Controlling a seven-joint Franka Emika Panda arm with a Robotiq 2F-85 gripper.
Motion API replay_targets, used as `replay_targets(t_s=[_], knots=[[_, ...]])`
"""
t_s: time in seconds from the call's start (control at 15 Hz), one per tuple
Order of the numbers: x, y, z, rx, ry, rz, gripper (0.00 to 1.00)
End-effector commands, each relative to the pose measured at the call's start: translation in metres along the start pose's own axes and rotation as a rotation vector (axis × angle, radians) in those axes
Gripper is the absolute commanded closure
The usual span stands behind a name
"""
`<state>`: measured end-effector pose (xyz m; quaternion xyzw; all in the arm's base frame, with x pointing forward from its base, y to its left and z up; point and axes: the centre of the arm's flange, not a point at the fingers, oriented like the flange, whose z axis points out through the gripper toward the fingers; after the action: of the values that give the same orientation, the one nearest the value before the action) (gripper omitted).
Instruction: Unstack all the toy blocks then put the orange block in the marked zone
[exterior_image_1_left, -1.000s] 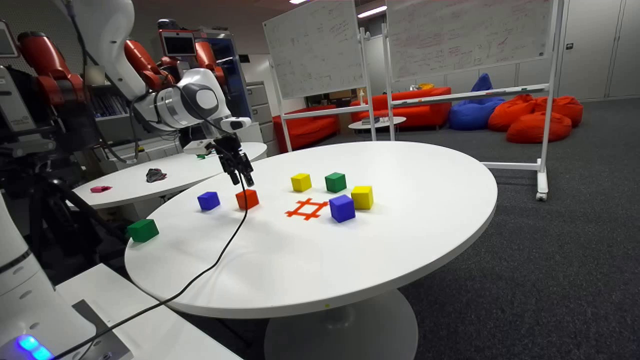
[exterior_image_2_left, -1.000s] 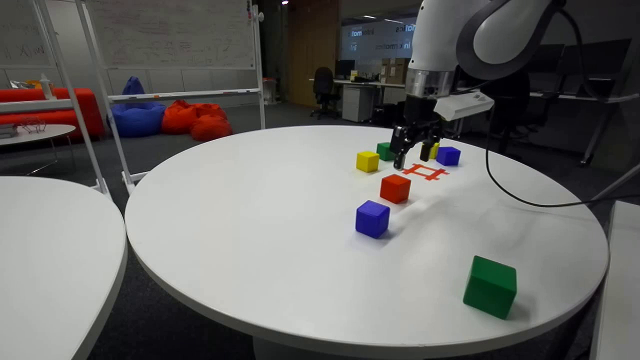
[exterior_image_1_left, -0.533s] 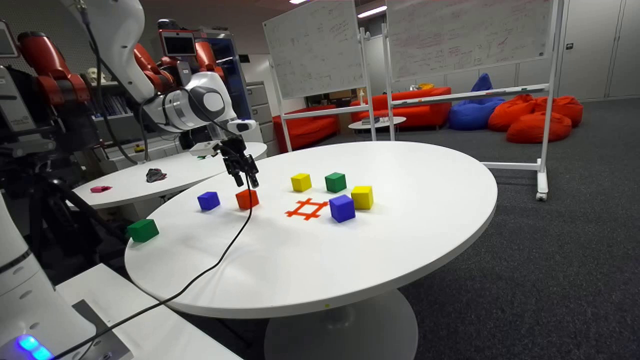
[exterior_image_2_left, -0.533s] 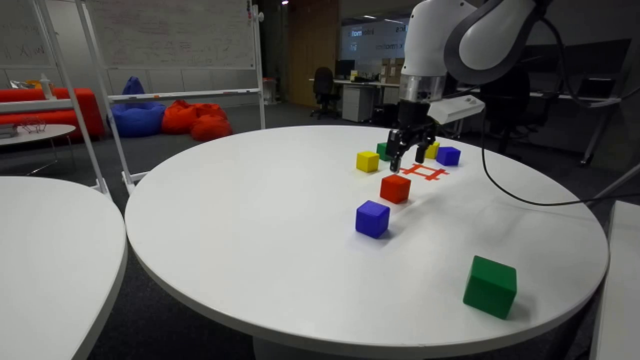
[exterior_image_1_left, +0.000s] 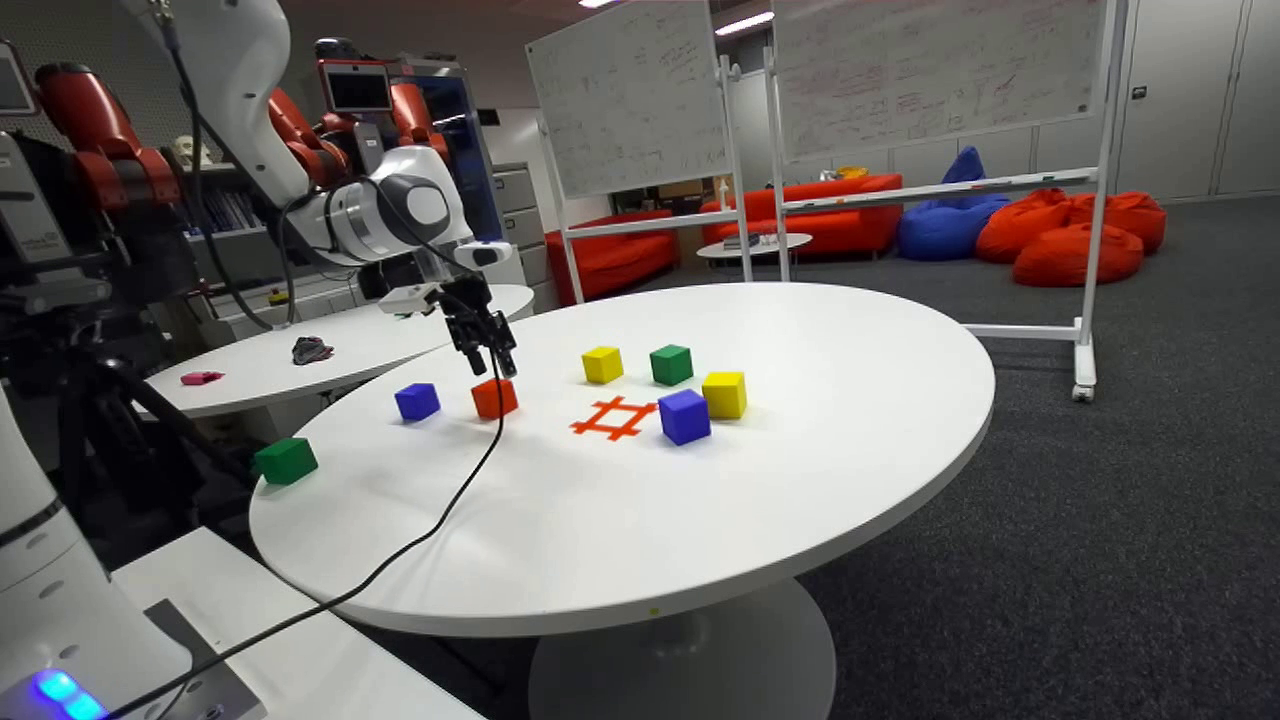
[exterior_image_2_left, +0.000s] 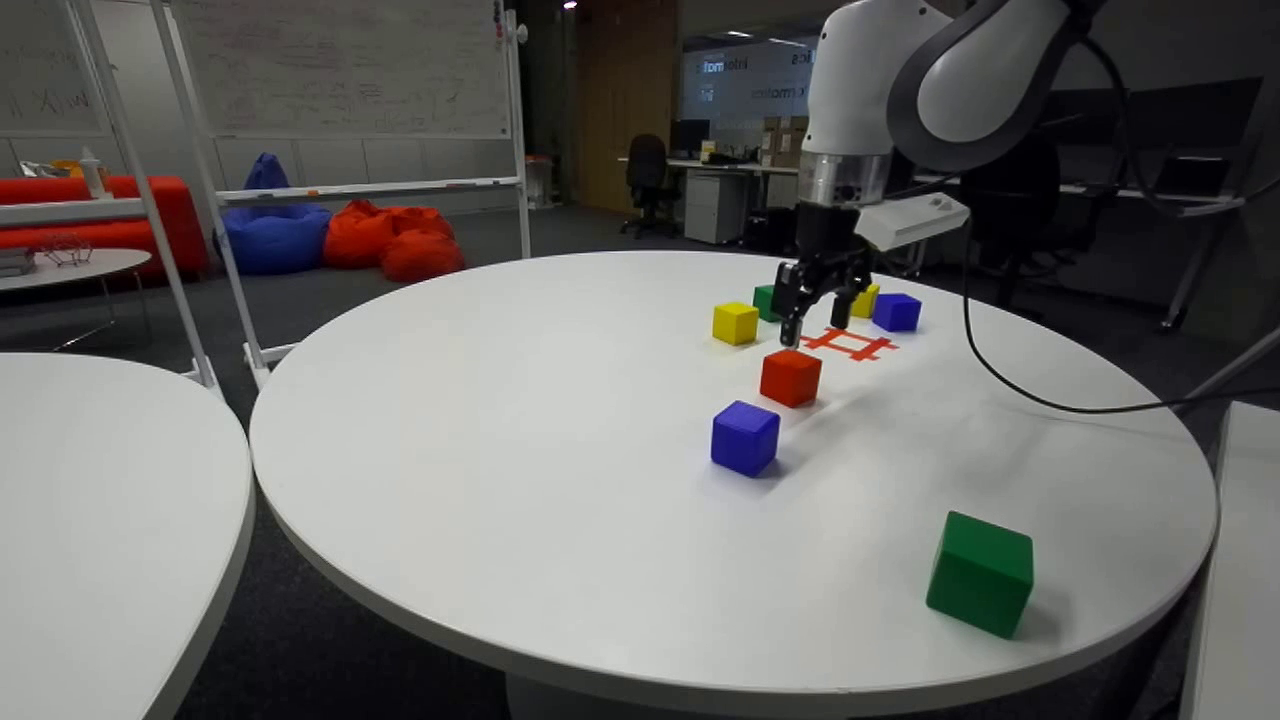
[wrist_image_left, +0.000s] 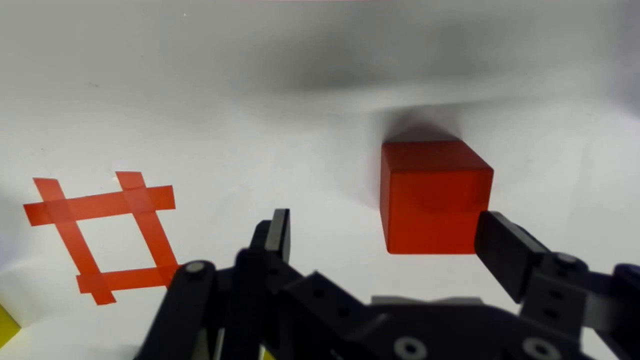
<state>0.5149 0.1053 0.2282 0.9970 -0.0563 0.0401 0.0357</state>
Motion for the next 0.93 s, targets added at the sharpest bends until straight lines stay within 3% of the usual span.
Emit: replay_targets(t_s=[0.0,0.33,0.87], knots=[[0.007,-0.012,0.006,-0.01,-0.027,0.005,0.0],[0.01,-0.032,0.014,-0.026,-0.046,-0.034,0.0],[0.003,-0.028,0.015,-0.014,-0.028,-0.04,0.0]])
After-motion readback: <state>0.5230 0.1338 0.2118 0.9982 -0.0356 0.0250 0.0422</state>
